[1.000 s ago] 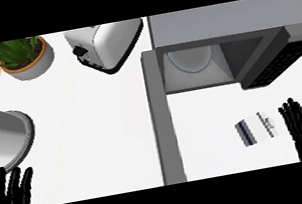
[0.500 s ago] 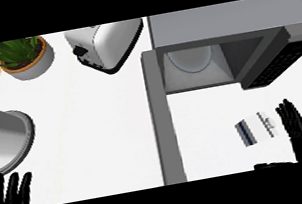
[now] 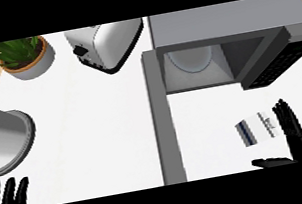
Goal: Pick up the milk, place it into the microwave and close the microwave
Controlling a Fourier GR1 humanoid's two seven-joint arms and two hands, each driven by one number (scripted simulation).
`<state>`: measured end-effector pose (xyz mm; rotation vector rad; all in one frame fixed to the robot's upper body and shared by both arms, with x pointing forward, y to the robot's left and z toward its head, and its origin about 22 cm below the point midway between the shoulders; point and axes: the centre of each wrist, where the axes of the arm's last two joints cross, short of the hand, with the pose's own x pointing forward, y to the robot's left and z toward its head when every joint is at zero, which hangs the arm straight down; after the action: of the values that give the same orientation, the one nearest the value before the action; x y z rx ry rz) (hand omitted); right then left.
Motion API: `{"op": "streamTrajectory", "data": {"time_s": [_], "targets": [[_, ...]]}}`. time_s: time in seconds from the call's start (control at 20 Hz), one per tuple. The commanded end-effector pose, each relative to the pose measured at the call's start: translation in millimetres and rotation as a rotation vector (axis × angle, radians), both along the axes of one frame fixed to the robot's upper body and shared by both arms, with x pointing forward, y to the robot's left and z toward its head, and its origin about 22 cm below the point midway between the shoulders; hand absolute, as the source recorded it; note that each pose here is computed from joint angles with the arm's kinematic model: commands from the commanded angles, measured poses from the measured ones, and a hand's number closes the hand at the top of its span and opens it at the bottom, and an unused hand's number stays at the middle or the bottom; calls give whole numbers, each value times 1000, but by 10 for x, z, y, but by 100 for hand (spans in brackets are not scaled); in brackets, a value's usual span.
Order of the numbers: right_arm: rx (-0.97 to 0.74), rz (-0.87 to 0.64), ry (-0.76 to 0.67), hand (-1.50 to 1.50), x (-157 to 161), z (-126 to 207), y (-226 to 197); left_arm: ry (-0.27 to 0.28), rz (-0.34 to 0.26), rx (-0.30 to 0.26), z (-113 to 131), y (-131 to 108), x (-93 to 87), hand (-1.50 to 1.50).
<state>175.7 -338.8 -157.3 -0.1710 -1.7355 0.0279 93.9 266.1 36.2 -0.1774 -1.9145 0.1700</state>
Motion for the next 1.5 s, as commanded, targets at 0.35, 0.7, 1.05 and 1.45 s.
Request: {"op": "streamTrajectory", "data": {"time_s": [0.35, 0.7, 1.05, 1.45], "targets": [[1, 72, -76, -150, 178, -94, 167, 16, -10, -13, 82, 35, -146, -150], [44, 73, -31, -150, 336, -17, 164, 2, 12, 5, -149, 39, -189, -150], [-35, -36, -88, 150, 342, -191, 487, -7, -3, -18, -60, 131, -51, -150], [-137, -115, -113, 150, 685, 1, 399, 4, -5, -20, -150, 84, -148, -150]]}}
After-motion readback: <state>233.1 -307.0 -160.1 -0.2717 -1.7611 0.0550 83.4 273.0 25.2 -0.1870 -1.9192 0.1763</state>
